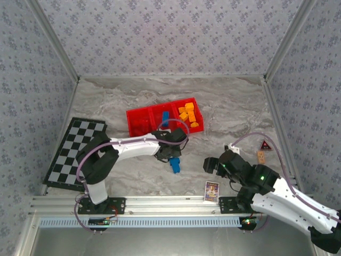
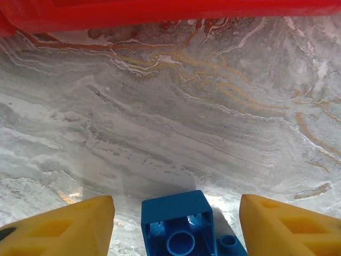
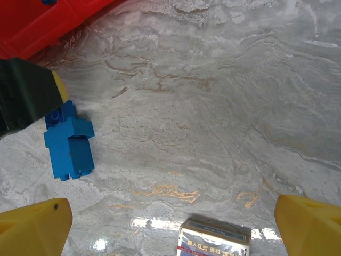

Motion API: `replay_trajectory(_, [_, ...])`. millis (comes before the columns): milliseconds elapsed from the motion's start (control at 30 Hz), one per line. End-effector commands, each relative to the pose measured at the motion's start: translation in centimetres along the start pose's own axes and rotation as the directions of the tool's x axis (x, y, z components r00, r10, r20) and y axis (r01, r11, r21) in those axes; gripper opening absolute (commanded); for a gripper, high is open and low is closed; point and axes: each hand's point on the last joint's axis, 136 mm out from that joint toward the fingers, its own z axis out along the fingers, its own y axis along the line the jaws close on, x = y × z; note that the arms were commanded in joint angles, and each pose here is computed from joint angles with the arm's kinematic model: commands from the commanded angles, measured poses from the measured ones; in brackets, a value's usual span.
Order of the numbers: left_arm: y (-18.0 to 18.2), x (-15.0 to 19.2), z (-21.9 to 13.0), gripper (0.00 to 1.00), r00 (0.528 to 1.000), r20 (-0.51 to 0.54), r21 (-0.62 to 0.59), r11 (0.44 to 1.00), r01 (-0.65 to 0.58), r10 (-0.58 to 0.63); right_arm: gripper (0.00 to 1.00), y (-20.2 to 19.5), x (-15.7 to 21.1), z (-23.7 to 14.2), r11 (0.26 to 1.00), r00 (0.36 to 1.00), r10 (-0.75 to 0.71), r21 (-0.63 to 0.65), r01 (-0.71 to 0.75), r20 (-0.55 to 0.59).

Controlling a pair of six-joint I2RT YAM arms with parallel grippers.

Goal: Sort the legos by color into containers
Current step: Pick up the lego from the middle-left of the table.

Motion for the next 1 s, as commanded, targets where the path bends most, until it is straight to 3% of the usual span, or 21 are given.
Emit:
replay_trajectory(0, [-0.2, 0.8, 0.7, 0.62, 1.000, -0.027, -0.010, 1.000, -0.012, 0.011, 1.00, -0.5, 0.4, 0.2, 1.000, 1.000, 0.018, 0.009, -0.018, -0.006])
replay_trajectory(300, [0.0, 1.3, 1.5, 0.59, 0.999, -0.045, -0.031, 0.999, -0.020, 0.019, 1.00, -0.7, 0.4, 0.2, 1.000, 1.000, 0.022, 0.012, -0.022, -0.007])
replay_trajectory(733, [-0.9, 1.0, 1.6, 0.33, 0.996, -0.042, -0.019, 0.997, -0.081, 0.080, 1.00, -0.9, 0.5, 0.2, 0.999, 0.999, 0.033, 0.016, -0.033, -0.004])
replay_trajectory(967, [-2.1, -1.2, -0.7, 0.30, 0.992, 0.036, 0.018, 0.993, -0.118, 0.117, 1.00, -0.9, 0.4, 0.1, 0.999, 0.999, 0.034, 0.017, -0.034, -0.002])
